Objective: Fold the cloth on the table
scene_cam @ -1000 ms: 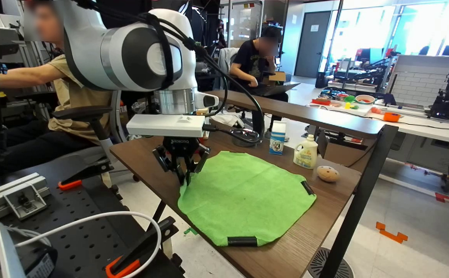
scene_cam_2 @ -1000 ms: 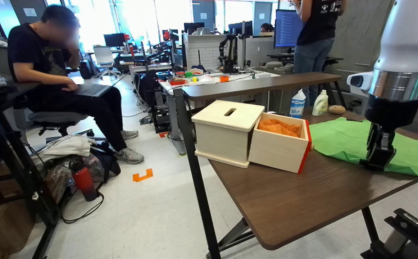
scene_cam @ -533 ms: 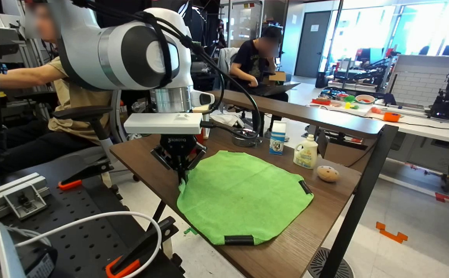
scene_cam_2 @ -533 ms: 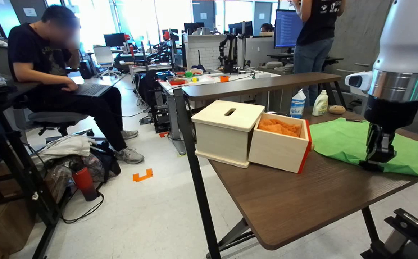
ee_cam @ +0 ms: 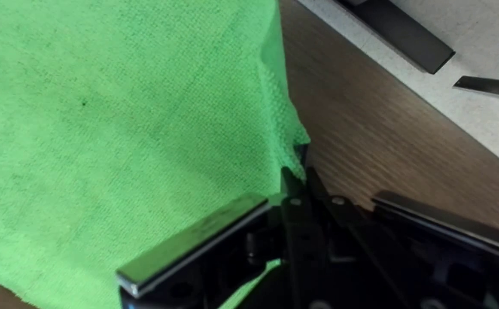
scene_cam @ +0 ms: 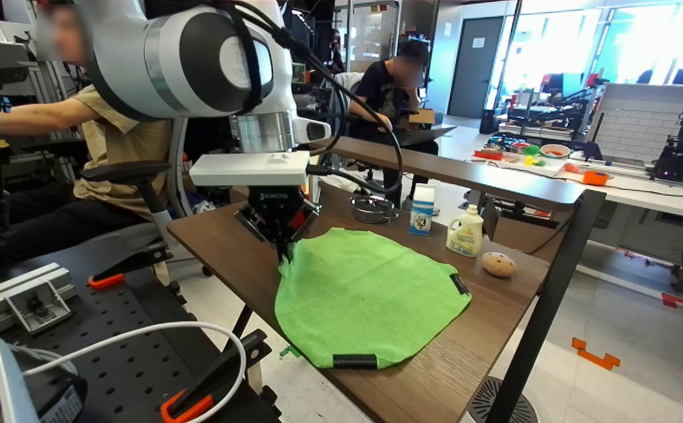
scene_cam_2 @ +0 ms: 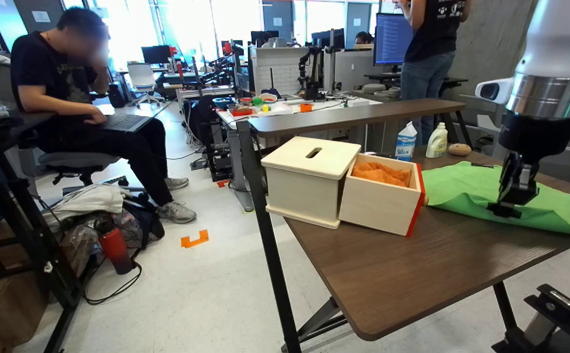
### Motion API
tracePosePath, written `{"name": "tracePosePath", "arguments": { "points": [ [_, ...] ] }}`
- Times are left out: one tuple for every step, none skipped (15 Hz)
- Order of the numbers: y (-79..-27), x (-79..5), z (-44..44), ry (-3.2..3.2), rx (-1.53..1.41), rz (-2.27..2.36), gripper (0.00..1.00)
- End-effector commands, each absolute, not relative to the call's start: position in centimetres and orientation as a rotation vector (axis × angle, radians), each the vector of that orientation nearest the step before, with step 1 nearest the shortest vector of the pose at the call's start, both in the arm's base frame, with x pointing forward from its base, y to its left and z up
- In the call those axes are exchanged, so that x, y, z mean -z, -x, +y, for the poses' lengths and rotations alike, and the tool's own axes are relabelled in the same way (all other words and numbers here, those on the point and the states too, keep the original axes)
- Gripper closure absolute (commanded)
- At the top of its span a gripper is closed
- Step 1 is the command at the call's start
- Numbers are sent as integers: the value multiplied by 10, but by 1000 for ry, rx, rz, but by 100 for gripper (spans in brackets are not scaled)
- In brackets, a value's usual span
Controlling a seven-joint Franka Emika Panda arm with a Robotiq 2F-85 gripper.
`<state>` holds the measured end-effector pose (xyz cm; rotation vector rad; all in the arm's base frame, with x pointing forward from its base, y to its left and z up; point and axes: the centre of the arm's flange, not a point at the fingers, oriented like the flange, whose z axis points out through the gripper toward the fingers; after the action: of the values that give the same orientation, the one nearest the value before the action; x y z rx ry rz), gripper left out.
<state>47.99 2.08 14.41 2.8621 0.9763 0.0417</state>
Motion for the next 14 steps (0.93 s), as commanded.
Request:
{"name": "tracePosePath", "arguments": {
  "points": [
    [-495, -188, 0, -2884, -138, 902, 99],
    [-501, -196, -7, -2886, -164, 877, 99],
    [-506, -204, -13, -2889, -186, 852, 99],
    [-512, -211, -21, -2891, -210, 828, 99],
    [-518, -218, -27, -2894, -230, 803, 99],
    [-525, -224, -34, -2900, -250, 777, 99],
    [-531, -229, -41, -2905, -268, 753, 99],
    [-538, -233, -47, -2907, -286, 730, 99],
    [-543, -236, -52, -2909, -300, 709, 99],
    [-549, -239, -58, -2911, -312, 690, 99],
    [-555, -240, -63, -2912, -320, 671, 99],
    [-560, -241, -68, -2915, -327, 652, 99],
    [-564, -241, -73, -2922, -329, 632, 99],
    [-568, -241, -78, -2927, -328, 616, 99]
  ]
}}
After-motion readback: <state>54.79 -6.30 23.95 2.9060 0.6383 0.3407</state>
